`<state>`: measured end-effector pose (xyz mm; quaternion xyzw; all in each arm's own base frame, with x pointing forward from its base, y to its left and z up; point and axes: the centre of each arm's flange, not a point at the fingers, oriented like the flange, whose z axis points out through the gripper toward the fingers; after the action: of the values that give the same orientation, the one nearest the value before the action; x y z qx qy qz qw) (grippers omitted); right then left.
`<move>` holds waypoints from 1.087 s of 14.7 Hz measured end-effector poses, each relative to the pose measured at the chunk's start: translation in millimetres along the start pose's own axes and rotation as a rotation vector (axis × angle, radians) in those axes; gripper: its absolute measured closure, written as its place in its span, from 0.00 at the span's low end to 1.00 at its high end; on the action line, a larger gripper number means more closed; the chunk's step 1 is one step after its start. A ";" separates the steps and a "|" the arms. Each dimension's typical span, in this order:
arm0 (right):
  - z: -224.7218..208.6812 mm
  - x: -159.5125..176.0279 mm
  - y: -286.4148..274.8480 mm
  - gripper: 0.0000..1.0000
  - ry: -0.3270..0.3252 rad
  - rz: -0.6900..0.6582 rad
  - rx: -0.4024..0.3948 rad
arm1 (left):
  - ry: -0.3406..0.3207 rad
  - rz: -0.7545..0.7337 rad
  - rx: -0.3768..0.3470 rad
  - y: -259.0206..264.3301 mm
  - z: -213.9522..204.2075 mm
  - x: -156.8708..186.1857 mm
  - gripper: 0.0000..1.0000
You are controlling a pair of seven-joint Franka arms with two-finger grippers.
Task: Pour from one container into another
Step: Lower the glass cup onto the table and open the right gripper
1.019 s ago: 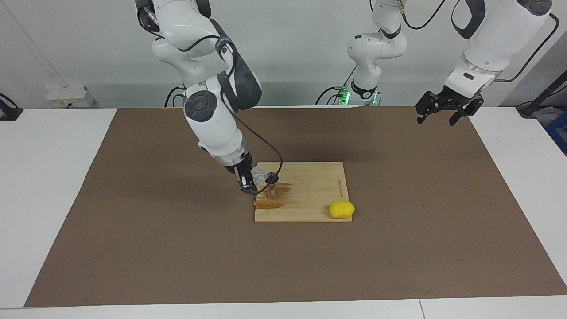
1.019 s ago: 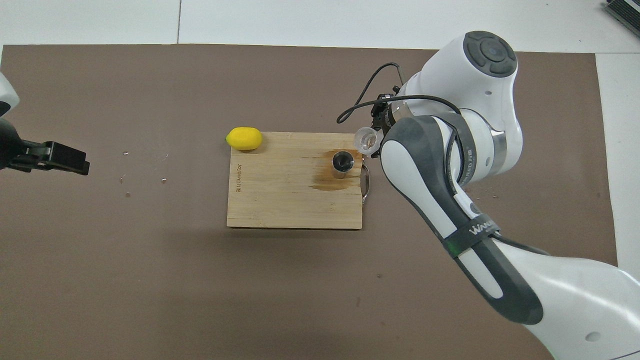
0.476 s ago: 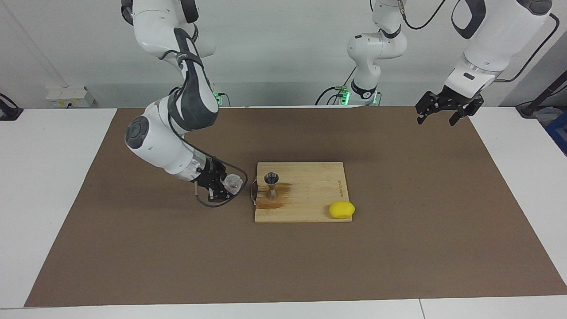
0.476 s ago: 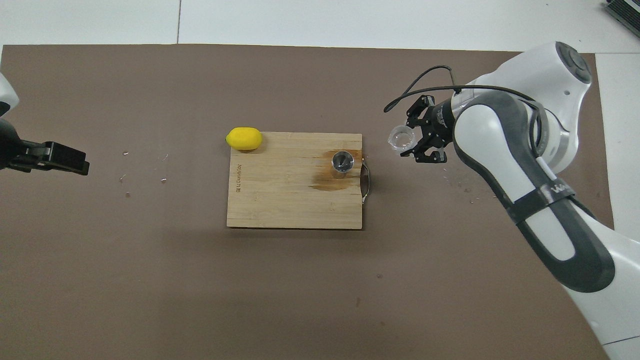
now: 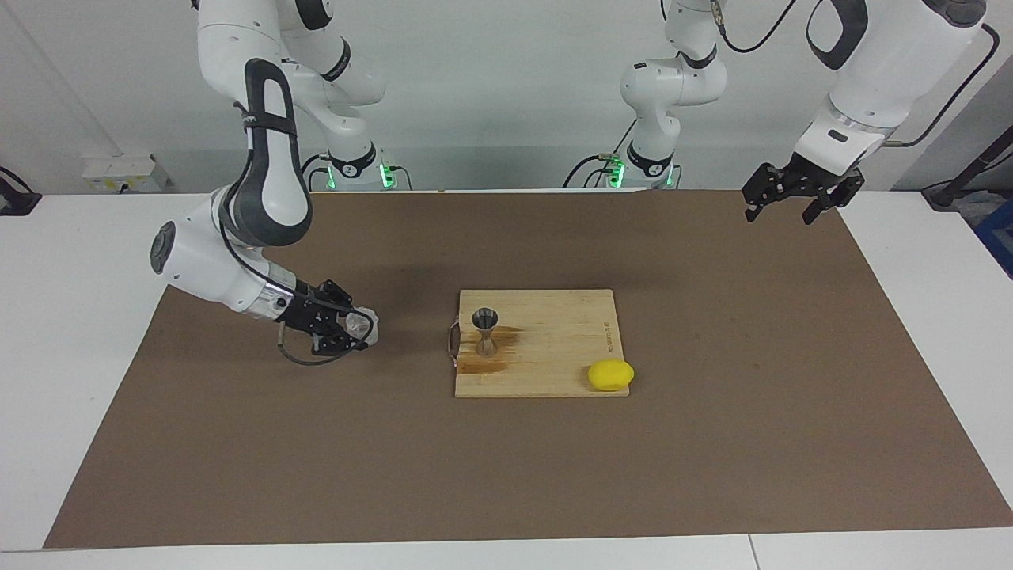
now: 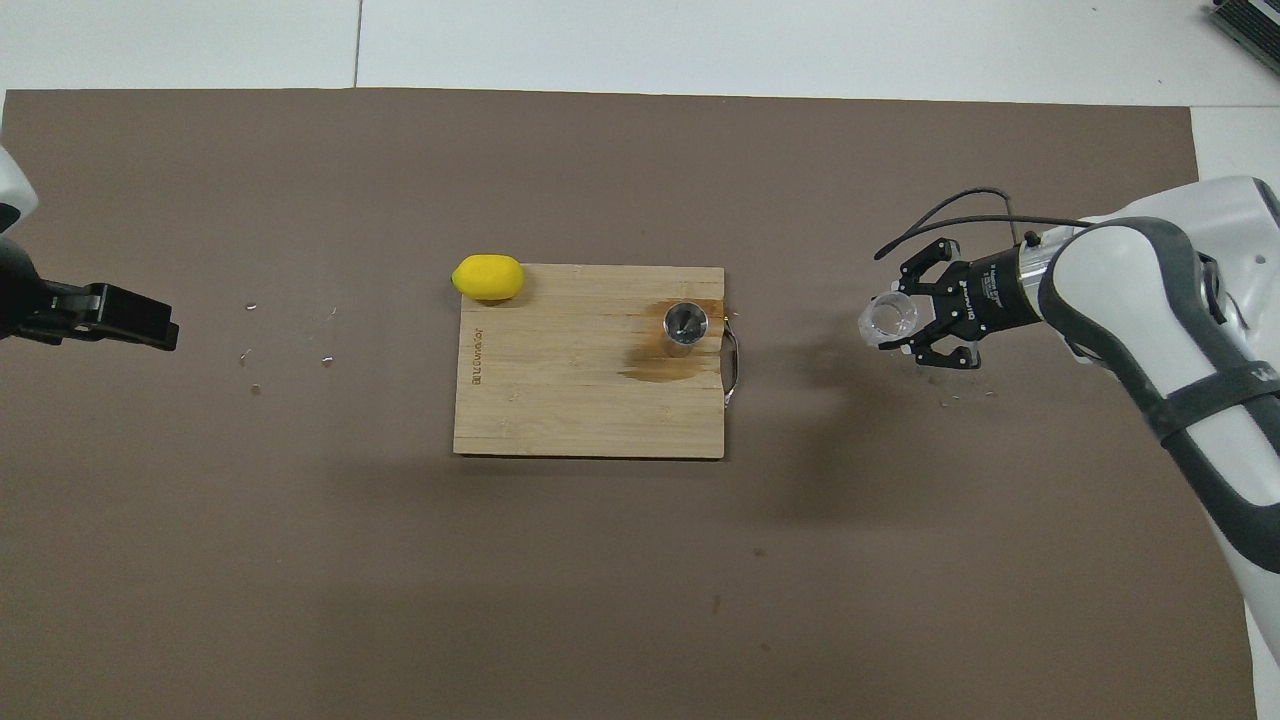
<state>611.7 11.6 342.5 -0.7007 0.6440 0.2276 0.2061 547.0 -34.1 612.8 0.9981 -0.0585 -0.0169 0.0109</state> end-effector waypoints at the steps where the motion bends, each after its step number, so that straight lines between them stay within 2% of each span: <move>1: 1.4 9.5 4.2 0.49 -0.024 -0.002 0.007 | 0.000 0.000 0.000 0.0 0.0 0.0 0.00; 8: 27.5 70.7 20.4 0.49 -0.087 -0.026 0.011 | 0.000 0.000 0.000 0.0 0.0 0.0 0.00; 16: 47.8 94.2 35.2 0.49 -0.085 0.026 0.035 | 0.000 0.000 0.000 0.0 0.0 0.0 0.00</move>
<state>580.3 -39.7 248.8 -0.6782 0.6475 0.2485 0.2429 547.0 -34.1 612.8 0.9981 -0.0585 -0.0169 0.0109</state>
